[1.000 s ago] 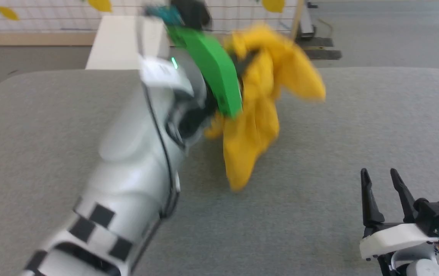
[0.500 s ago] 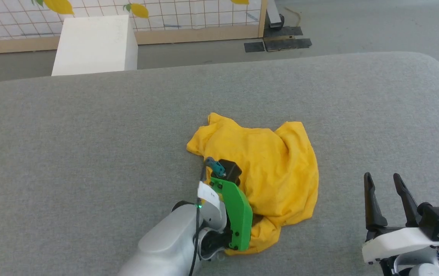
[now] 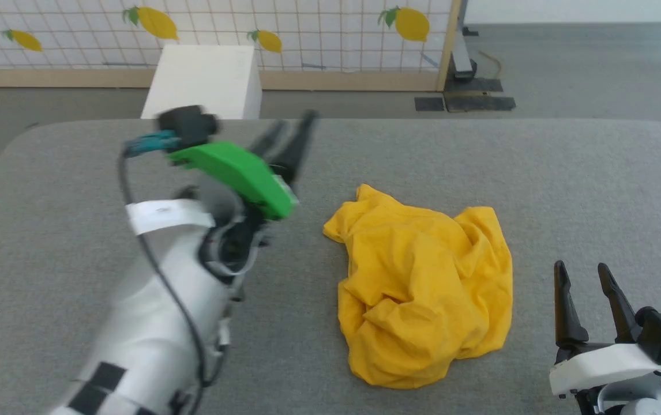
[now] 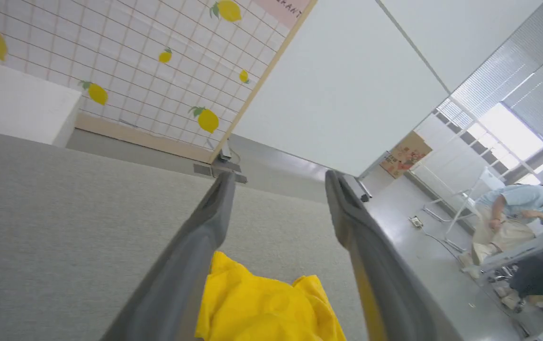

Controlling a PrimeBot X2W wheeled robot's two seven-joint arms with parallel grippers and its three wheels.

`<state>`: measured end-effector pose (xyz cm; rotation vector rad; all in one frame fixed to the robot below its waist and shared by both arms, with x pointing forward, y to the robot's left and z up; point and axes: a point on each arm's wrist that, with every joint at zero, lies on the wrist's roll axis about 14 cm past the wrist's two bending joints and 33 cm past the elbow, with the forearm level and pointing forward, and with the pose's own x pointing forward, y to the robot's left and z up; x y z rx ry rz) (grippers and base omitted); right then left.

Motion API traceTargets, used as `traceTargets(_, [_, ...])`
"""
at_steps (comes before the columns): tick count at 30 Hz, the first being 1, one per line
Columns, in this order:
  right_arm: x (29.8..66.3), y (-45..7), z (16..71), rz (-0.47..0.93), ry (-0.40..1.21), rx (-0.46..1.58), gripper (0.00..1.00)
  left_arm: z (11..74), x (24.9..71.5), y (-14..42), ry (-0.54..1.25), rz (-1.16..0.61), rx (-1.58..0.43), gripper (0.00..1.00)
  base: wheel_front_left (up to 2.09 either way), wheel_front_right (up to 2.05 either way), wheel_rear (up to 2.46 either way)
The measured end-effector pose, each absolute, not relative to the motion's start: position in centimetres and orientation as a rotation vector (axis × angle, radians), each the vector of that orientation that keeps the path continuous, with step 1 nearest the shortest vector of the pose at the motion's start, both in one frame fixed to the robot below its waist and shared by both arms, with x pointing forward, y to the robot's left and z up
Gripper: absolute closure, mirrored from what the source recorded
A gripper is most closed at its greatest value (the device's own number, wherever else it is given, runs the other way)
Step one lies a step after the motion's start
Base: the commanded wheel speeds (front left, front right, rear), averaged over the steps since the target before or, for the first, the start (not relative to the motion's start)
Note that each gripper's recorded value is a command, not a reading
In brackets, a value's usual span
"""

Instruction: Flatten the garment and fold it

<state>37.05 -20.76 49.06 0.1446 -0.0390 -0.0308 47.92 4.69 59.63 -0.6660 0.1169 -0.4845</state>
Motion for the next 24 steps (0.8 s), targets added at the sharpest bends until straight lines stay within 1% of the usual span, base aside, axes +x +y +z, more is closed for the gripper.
traceTargets(3, [37.2,-20.4,49.5,-0.018,-0.053,0.150,0.00,60.1,48.2,10.4,-0.013,-0.329,-0.561,0.00,0.00,0.00,0.00])
traceTargets(5, [37.3,-20.1,49.7,-0.010,-0.058,0.152,0.00,59.3,47.4,13.8,-0.077,-0.231,-0.426,0.00,0.00,0.00,0.00])
traceTargets(8, [37.4,-19.8,49.3,-0.004,-0.043,0.159,0.00,56.9,45.8,17.0,-0.076,-0.128,-0.323,0.00,0.00,0.00,0.00])
traceTargets(10, [37.4,-19.9,48.6,-0.007,-0.006,0.161,0.00,55.5,44.6,17.6,-0.063,-0.093,-0.318,0.00,0.00,0.00,0.00])
traceTargets(11, [37.8,-20.5,47.8,-0.027,0.040,0.163,0.00,55.4,43.3,18.3,-0.095,-0.054,-0.298,0.00,0.00,0.00,0.00])
traceTargets(13, [38.8,-20.8,47.5,-0.032,0.079,0.159,0.00,56.2,42.7,18.4,-0.146,-0.041,-0.267,0.00,0.00,0.00,0.00])
traceTargets(18, [42.9,-19.3,47.2,0.016,0.222,0.112,0.00,54.6,41.6,17.7,-0.140,-0.019,-0.260,0.00,0.00,0.00,0.00])
traceTargets(20, [44.5,-18.6,46.9,0.040,0.306,0.074,0.00,54.3,41.6,17.6,-0.143,-0.010,-0.257,0.00,0.00,0.00,0.00])
traceTargets(24, [46.5,-18.1,44.4,0.079,0.558,-0.025,0.00,53.8,42.0,17.4,-0.143,-0.011,-0.241,0.00,0.00,0.00,0.00])
